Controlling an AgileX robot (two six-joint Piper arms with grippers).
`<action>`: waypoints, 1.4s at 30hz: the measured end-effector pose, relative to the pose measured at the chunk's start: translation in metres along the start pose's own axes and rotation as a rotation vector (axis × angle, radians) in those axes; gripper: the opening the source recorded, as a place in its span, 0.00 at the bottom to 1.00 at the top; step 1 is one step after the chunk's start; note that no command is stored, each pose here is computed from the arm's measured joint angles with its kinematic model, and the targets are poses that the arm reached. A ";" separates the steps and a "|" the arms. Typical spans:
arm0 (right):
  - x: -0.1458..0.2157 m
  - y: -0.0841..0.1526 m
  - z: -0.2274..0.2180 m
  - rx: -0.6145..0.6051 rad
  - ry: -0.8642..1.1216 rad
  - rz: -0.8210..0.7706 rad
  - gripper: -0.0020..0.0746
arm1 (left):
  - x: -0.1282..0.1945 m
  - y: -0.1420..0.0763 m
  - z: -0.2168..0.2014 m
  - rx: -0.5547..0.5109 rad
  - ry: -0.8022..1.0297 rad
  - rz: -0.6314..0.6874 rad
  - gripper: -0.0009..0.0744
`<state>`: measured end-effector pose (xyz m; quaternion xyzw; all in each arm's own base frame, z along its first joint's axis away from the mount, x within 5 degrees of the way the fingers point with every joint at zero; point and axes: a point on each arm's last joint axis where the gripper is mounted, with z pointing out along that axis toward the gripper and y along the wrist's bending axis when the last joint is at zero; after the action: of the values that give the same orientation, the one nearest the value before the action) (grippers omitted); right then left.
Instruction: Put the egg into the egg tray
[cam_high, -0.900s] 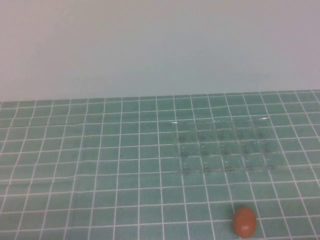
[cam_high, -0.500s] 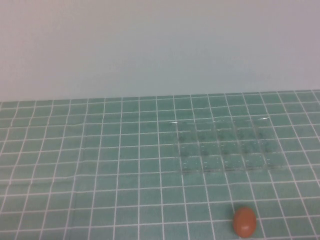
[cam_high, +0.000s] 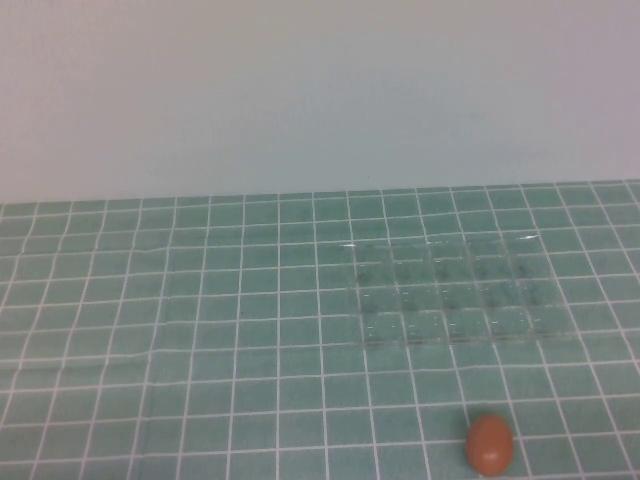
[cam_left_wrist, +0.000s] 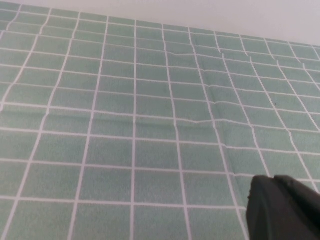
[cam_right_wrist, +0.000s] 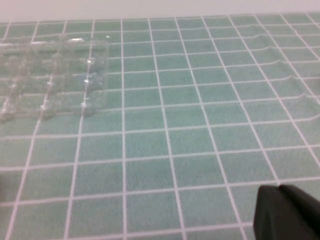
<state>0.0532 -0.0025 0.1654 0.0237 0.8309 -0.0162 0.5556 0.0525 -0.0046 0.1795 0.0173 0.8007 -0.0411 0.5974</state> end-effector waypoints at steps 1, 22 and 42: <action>-0.001 0.000 0.000 -0.001 -0.008 0.004 0.02 | 0.000 0.000 0.000 0.000 0.000 0.000 0.01; -0.040 -0.003 -0.009 -0.068 -0.456 0.438 0.02 | 0.000 0.000 0.000 0.000 0.000 0.000 0.01; -0.157 0.016 -0.005 -0.197 0.579 0.020 0.02 | 0.000 0.000 0.000 0.000 0.000 0.000 0.01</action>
<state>0.1090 0.0100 0.3126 -0.0185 0.9520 0.0775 0.2956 0.0525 -0.0046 0.1795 0.0173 0.8007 -0.0411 0.5974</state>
